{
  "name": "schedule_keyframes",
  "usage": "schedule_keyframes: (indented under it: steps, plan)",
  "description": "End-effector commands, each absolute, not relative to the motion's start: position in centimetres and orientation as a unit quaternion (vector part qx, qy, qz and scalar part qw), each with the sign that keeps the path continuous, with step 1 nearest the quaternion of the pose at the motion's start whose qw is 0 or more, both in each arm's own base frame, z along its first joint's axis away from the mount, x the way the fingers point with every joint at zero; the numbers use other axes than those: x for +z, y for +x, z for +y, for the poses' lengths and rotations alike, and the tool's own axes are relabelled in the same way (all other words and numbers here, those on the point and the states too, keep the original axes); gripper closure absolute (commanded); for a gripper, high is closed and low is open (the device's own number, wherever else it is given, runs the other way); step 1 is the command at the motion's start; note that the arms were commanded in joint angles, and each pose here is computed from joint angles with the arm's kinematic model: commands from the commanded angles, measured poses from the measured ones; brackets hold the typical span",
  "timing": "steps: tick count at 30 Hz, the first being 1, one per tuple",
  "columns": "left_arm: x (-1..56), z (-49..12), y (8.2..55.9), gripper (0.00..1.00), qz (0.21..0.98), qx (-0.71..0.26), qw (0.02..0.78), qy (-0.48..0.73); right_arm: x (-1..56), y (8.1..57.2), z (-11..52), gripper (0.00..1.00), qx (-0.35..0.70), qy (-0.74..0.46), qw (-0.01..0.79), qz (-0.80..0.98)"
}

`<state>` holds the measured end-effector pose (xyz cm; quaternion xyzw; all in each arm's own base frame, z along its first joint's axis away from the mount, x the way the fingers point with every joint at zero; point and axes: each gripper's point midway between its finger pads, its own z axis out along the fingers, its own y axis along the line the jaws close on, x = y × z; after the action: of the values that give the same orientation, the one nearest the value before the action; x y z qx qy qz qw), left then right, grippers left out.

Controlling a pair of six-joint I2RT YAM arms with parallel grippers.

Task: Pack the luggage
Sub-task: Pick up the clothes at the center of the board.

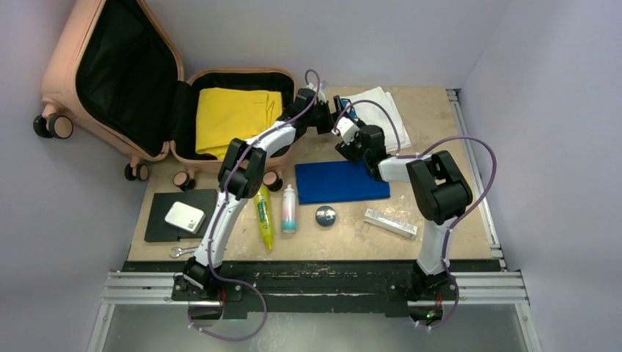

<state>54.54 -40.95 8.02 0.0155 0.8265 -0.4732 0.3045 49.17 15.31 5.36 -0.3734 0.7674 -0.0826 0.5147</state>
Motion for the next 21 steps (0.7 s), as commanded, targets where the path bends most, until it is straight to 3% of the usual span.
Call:
schedule_keyframes:
  steps: [1,21]
  plan:
    - [10.4,-41.5,55.5,0.01,0.804,-0.499,0.323,0.023,7.0,50.3,15.7,0.22,-0.098,-0.369,0.533,0.755]
    - [10.6,-40.9,55.6,0.01,0.802,-0.512,0.306,0.021,6.4,50.1,16.0,0.22,-0.091,-0.377,0.526,0.757]
